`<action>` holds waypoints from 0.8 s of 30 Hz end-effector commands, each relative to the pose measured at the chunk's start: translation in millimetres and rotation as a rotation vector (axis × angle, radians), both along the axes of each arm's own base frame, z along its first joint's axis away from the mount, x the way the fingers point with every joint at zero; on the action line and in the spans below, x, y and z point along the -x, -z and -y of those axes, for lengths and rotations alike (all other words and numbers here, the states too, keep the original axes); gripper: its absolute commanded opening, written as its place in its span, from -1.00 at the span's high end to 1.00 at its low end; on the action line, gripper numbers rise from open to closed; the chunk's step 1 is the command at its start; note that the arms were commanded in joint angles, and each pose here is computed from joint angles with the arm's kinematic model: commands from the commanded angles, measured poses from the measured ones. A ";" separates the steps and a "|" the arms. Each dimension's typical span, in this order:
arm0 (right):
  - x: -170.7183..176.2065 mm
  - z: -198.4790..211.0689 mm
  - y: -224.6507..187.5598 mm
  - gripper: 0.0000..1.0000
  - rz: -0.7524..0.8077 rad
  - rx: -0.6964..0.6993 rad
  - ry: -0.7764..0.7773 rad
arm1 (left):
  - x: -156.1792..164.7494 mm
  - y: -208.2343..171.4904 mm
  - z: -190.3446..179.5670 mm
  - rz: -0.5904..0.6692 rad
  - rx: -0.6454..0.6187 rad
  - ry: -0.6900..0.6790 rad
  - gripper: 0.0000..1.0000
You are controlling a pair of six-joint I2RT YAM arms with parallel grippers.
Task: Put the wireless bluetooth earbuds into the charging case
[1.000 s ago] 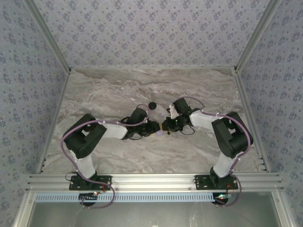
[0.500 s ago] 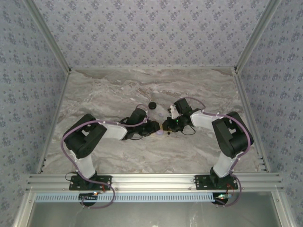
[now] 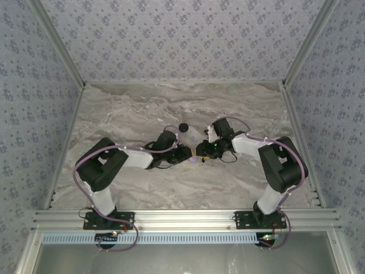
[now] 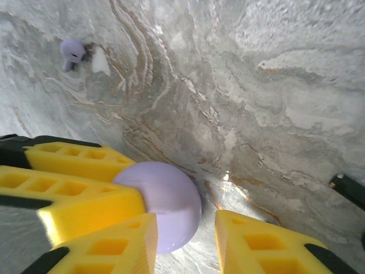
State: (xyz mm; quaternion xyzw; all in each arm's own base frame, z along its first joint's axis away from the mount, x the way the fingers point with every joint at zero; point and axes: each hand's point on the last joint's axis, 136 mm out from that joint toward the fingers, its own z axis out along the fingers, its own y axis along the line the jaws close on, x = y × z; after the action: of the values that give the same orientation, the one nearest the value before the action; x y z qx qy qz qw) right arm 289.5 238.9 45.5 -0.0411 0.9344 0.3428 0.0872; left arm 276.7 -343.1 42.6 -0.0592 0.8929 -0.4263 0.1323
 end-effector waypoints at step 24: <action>-30.7 -2.3 -174.2 0.05 0.388 -0.470 -0.145 | -36.8 -202.7 -40.9 0.534 0.321 0.159 0.55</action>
State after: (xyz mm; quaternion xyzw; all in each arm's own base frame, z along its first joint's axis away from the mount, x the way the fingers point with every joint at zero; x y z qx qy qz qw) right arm 322.4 231.2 184.5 -0.1136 0.8259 0.5026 0.2289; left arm 318.4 -296.2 199.6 0.0481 0.7942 -0.5385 0.2775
